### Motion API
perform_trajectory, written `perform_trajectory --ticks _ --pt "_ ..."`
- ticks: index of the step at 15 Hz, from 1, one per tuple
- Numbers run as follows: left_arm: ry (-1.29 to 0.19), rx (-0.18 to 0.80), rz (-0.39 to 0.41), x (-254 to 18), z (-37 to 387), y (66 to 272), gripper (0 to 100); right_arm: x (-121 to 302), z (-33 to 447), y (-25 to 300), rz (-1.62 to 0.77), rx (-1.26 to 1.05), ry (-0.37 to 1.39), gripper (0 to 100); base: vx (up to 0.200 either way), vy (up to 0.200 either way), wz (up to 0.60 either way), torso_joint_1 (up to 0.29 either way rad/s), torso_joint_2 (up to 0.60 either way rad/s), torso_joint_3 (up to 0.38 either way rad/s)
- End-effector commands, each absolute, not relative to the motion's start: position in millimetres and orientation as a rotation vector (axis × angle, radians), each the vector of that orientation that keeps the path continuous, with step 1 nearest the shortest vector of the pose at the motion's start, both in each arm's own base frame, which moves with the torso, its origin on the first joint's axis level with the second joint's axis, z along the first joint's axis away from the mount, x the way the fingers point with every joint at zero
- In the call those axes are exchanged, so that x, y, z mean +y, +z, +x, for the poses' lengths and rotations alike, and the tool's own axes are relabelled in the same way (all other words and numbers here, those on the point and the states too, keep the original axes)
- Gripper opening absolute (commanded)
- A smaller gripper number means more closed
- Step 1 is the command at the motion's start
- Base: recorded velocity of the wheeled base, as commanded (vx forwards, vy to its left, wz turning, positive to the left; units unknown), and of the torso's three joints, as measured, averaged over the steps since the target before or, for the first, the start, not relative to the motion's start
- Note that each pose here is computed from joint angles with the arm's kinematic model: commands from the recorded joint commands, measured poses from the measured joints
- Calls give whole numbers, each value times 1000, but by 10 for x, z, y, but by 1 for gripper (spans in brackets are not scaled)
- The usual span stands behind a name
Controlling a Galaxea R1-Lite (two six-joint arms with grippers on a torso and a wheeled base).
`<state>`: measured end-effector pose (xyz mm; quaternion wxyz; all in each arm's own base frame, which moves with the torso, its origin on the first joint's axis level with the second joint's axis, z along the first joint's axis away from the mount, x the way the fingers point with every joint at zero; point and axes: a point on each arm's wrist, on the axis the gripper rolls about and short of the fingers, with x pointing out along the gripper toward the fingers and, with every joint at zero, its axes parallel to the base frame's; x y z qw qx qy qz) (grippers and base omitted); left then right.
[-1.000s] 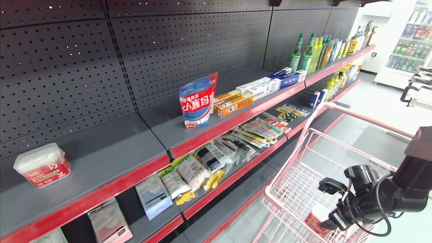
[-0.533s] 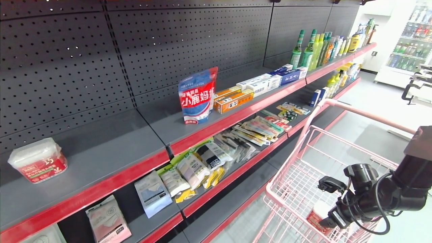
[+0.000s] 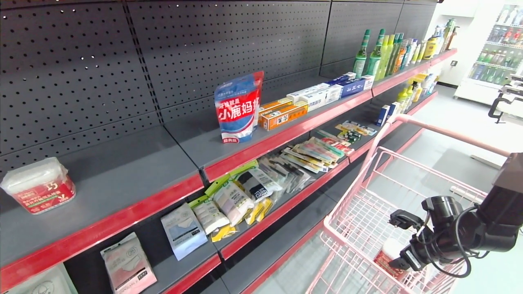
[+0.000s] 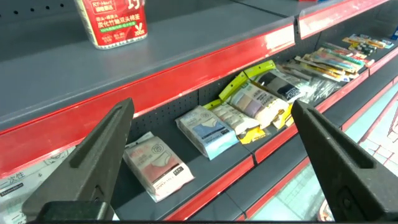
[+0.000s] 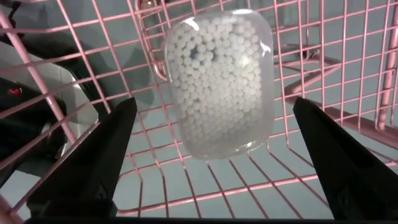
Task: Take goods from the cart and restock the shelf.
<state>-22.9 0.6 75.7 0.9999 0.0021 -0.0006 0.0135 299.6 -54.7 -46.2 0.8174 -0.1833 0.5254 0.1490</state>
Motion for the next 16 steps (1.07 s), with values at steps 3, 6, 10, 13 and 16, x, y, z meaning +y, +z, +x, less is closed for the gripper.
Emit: perform_trajectory --ticks 3,6,10,13,16 --pt "28 0 6 6 -228 755 100 -751 3136 -546 -399 1092 311 100 0 0 0 -9 19 14" --pt "26 -1 6 6 -229 759 100 -796 3111 -569 -396 1093 327 100 0 0 0 0 0 0" --pt "26 -1 6 6 -229 759 100 -784 3115 -573 -393 1088 338 100 0 0 0 0 0 0" --pt "26 -1 6 6 -229 759 100 -761 3104 -580 -394 1092 346 100 0 0 0 0 0 0" --pt "26 -1 6 6 -229 759 100 -759 3095 -584 -394 1095 346 100 0 0 0 0 0 0"
